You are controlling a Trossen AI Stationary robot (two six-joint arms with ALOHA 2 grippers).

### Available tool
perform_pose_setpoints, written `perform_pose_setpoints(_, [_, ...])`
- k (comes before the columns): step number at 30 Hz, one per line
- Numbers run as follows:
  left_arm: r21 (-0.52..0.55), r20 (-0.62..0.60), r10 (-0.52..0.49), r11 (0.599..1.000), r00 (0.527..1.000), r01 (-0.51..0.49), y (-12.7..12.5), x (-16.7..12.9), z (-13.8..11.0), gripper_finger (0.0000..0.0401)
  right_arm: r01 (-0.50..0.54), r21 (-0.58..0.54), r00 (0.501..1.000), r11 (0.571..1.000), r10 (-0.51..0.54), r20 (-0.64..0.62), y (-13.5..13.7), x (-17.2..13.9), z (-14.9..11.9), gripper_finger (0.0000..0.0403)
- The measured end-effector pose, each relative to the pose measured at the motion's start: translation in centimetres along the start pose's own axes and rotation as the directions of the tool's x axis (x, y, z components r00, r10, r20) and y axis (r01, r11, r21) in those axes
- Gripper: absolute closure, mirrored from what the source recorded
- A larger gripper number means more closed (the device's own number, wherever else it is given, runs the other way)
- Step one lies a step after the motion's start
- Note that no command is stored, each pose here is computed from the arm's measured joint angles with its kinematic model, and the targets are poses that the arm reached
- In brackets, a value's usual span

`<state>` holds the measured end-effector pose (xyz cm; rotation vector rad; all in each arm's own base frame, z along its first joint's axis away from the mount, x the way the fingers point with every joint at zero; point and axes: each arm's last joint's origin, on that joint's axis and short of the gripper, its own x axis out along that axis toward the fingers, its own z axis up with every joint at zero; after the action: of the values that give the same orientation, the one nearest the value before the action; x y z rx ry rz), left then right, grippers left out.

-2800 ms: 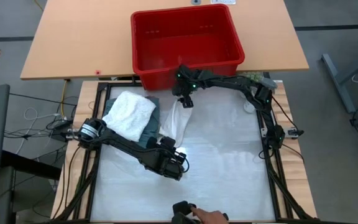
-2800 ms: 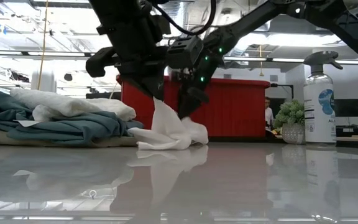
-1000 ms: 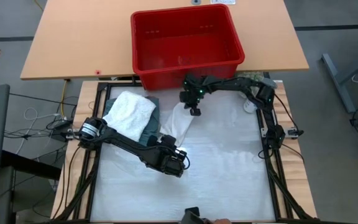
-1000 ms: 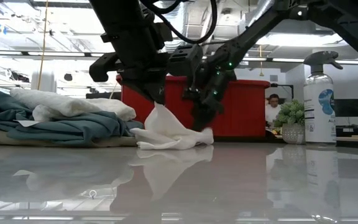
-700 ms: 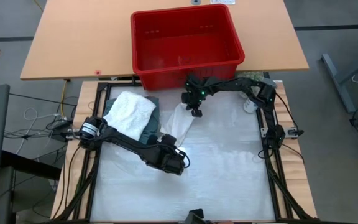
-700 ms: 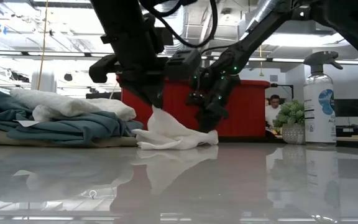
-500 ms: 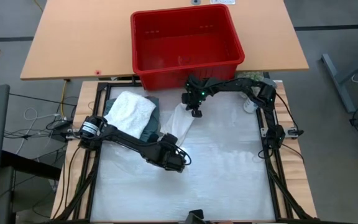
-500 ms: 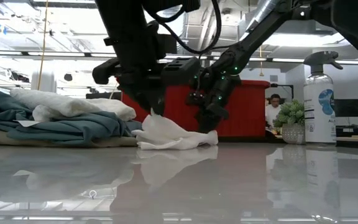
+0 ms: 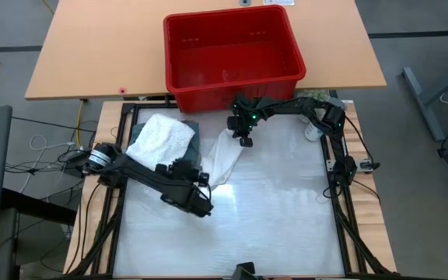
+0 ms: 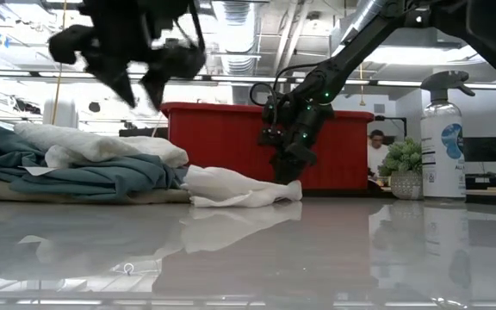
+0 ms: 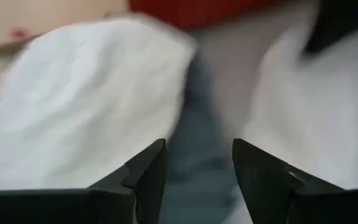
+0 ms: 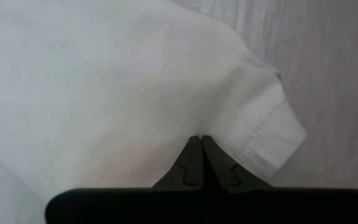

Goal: Fold Laundry from Bin
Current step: Fold the white underwear in the red bin

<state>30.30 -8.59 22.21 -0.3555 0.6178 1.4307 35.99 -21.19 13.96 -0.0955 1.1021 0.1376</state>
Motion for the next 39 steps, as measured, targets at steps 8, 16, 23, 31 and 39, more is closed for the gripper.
perform_pose_setpoints(8, [-0.086, 0.082, -0.162, 0.982, 0.983, 0.169, -0.9, 1.4, 1.1, 0.0231, -0.004, -0.002, 1.000, 1.000, 0.004, -0.003, 0.0, 0.1, 0.0, 0.0388])
perform_pose_setpoints(16, [0.063, -0.138, -0.245, 0.965, 0.960, 0.255, -3.6, 8.4, 3.7, 0.0232, -0.028, 0.012, 0.999, 1.000, 0.028, -0.025, 0.3, 0.1, -0.3, 0.0388])
perform_pose_setpoints(23, [-0.033, -0.163, -0.390, 0.920, 0.906, 0.390, -3.5, 7.4, 8.4, 0.0232, -0.056, 0.035, 0.997, 0.998, 0.058, -0.057, 0.5, 0.0, -0.6, 0.0388])
perform_pose_setpoints(31, [-0.316, 0.017, -0.591, 0.762, 0.806, 0.565, 1.2, 3.5, 13.1, 0.0232, -0.184, 0.137, 0.959, 0.973, 0.208, -0.193, 2.0, -0.3, -2.0, 0.0388])
perform_pose_setpoints(39, [-0.376, -0.032, -0.871, 0.465, 0.491, 0.801, 2.0, 5.9, 12.4, 0.0232, -0.257, 0.064, 0.887, 0.964, 0.262, -0.379, 4.8, -0.4, -2.0, 0.0388])
